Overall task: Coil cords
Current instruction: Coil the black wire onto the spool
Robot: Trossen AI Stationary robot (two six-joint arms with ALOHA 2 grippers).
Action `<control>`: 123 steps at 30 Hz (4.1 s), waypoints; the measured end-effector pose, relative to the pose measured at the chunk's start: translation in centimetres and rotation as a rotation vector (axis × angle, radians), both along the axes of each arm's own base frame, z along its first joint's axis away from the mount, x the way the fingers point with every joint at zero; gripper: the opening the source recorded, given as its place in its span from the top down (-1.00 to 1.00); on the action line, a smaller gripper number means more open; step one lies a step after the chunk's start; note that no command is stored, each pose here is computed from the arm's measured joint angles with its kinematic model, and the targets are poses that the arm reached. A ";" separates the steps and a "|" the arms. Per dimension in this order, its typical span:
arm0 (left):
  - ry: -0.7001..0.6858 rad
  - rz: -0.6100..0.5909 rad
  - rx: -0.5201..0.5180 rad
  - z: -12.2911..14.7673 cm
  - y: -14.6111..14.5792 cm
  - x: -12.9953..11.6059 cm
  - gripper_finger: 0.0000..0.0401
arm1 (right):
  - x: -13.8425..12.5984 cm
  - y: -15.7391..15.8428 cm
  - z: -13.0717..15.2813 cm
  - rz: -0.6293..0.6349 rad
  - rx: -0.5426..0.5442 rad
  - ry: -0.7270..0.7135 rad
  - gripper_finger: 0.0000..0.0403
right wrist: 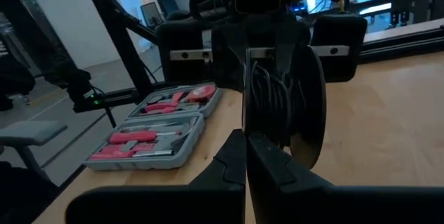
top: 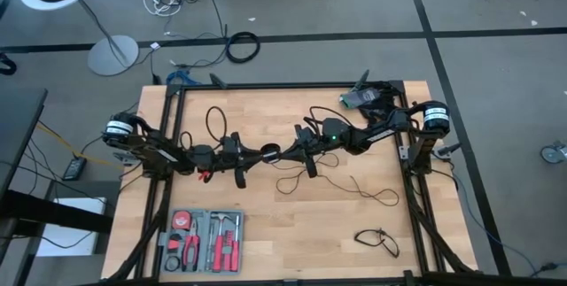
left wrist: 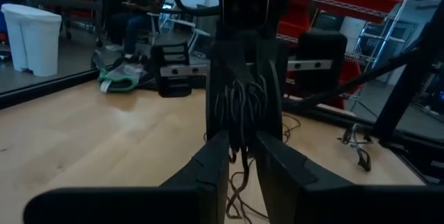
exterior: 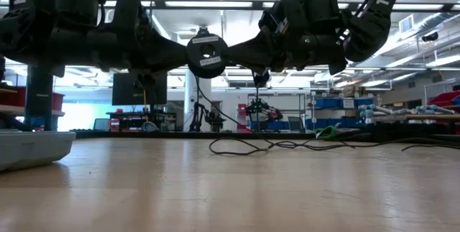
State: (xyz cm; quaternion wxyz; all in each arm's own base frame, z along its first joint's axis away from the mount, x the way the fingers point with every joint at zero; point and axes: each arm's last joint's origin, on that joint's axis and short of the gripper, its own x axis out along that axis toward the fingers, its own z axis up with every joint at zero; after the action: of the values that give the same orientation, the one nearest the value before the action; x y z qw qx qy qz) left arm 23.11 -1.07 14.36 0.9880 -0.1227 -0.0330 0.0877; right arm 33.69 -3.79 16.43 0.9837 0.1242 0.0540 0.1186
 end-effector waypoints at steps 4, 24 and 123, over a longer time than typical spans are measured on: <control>0.018 0.000 0.001 0.0 0.0 0.4 0.66 | 0.0 0.0 0.0 0.007 0.003 0.000 1.00; -0.040 0.039 -0.026 0.1 0.2 -0.6 0.99 | -0.4 -1.8 -0.2 -0.014 0.137 0.069 0.64; 0.188 0.186 -0.252 -3.4 0.8 -2.5 0.91 | 4.5 -3.4 -5.0 -0.160 0.504 0.683 0.47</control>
State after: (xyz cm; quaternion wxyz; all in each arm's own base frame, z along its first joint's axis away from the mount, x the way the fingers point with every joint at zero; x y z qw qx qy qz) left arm 20.66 -0.31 10.95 0.9512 -0.2332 0.0596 0.1934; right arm 38.16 -7.21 11.39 0.8543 0.3966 0.3360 0.0033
